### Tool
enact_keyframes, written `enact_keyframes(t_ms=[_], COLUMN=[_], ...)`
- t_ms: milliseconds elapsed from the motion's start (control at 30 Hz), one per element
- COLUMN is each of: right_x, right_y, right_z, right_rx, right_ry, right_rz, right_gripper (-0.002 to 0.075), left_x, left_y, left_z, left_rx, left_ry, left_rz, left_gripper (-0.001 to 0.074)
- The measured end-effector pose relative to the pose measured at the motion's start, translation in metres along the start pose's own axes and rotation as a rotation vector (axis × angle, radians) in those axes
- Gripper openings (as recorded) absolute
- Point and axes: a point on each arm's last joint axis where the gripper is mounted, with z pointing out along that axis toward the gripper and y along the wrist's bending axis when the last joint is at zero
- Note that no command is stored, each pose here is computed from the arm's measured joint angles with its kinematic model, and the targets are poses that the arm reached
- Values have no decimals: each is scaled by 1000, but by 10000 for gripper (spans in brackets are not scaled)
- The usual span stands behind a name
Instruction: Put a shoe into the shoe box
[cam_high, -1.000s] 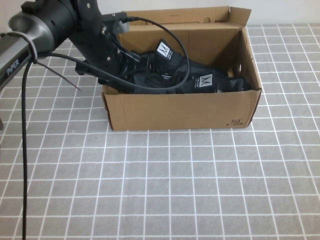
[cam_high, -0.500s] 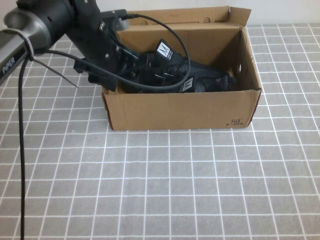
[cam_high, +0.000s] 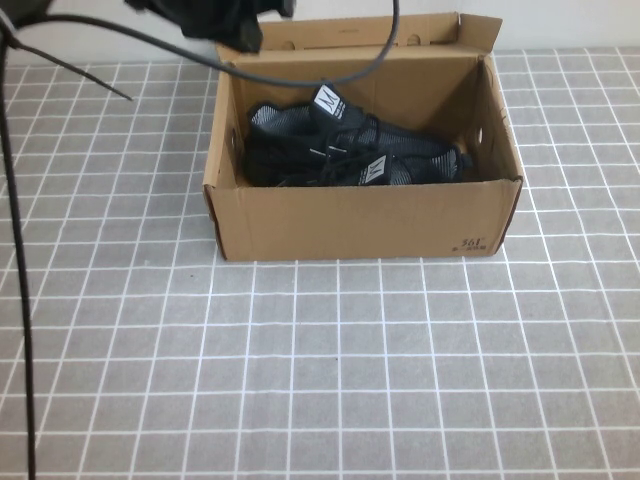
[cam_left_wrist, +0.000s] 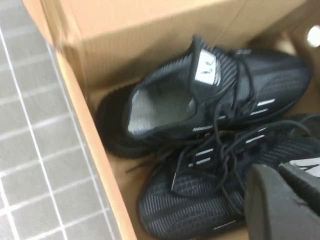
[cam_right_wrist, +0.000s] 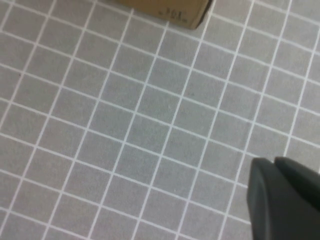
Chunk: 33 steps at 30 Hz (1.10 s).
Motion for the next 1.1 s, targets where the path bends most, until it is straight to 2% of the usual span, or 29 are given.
enact_keyframes(t_ms=[133, 333, 600, 800, 1000, 1100], right_x=[6, 32, 81, 107, 130, 136], right_y=[-3, -10, -18, -20, -23, -24], right_z=[-19, -58, -116, -140, -157, -160], right_rx=[-9, -18, -96, -154, -177, -185], right_ry=[-66, -130, -301, -396, -483, -531], right_rz=[3, 16, 45, 38, 17, 16], right_gripper=[-16, -16, -16, -16, -16, -16], left_x=[-4, -4, 35, 99, 195, 245], left_y=[-5, -15, -42, -45, -39, -36], left_z=[-31, -104, -183, -206, -200, -196], left_rx=[-10, -30, 3, 10, 3, -6], left_ry=[-59, -190, -301, -385, -489, -596], left_rz=[57, 105, 158, 150, 116, 106], left_gripper=[1, -1, -1, -1, -1, -1])
